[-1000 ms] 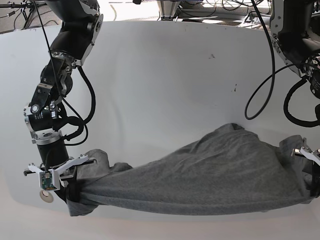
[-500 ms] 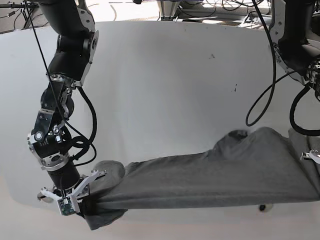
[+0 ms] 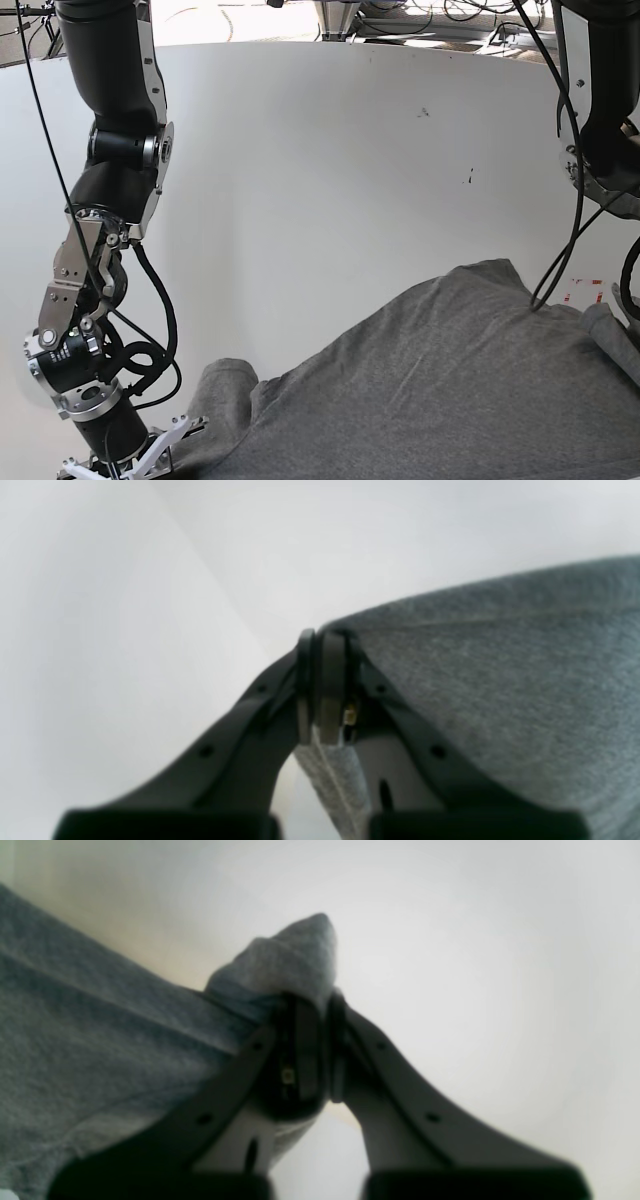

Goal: Fold the T-shirt properly
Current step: 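Drag the grey shirt outward across the table with both grippers, then pull the shirt back and lift it taut between both grippers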

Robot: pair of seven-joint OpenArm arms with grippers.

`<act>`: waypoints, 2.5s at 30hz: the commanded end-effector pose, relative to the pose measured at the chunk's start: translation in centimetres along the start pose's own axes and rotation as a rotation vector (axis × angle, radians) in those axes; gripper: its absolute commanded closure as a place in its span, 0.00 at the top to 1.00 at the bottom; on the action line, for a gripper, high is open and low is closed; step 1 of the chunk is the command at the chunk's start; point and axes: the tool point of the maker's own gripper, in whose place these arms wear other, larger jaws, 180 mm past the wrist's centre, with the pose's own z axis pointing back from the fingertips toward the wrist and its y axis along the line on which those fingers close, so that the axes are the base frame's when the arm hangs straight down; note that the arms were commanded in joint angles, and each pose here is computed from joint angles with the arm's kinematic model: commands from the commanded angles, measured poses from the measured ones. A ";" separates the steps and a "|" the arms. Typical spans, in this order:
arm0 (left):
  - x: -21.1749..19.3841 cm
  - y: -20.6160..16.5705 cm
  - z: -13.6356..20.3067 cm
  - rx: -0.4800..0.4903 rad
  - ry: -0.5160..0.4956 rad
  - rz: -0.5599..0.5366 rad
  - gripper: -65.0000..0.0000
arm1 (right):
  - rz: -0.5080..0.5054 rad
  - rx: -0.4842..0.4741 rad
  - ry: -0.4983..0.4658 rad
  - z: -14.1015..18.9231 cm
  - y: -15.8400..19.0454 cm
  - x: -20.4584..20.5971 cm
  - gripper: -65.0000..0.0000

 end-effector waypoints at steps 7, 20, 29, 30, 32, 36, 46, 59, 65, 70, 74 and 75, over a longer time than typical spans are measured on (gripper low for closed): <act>3.6 0.5 -0.7 -0.005 -0.072 0.003 0.00 | 0.026 -0.079 -0.018 0.2 -3.7 2.1 0.01; 5.7 -0.1 -1.5 -0.042 -0.091 -0.037 0.00 | 0.034 -0.153 -0.038 1.1 -6.8 4.2 0.01; 5.8 -1.0 -1.6 -0.060 -0.086 -0.071 0.01 | 0.058 -0.177 -0.021 1.6 -7.6 4.5 0.01; 4.8 -1.2 -1.8 -0.064 -0.064 -0.062 0.00 | 0.062 -0.174 -0.024 1.8 -7.3 4.4 0.01; 3.2 -1.4 -1.9 -0.072 -0.030 -0.055 0.00 | 0.066 -0.170 -0.022 2.0 -6.7 4.0 0.01; 0.9 -2.1 -2.1 -0.089 0.023 -0.064 0.00 | 0.068 -0.164 0.007 2.4 -6.0 2.4 0.01; -3.5 -3.3 -1.5 -0.118 0.122 -0.064 0.00 | 0.068 -0.143 0.064 4.0 -4.2 -1.0 0.01; -13.3 -6.3 0.9 -0.260 0.329 -0.079 0.00 | 0.034 -0.105 0.248 7.5 -1.2 -9.3 0.00; -16.4 -7.2 2.7 -0.288 0.404 -0.127 0.00 | 0.012 -0.072 0.310 9.3 1.0 -12.4 0.00; -19.4 -7.8 4.8 -0.324 0.476 -0.154 0.00 | -0.022 -0.043 0.380 11.4 3.0 -15.5 0.00; -21.8 -7.8 6.7 -0.335 0.540 -0.140 0.00 | -0.056 -0.026 0.442 13.4 4.3 -17.9 0.01; -22.2 -7.9 7.1 -0.337 0.551 -0.136 0.00 | -0.063 -0.025 0.455 13.8 4.5 -18.4 0.01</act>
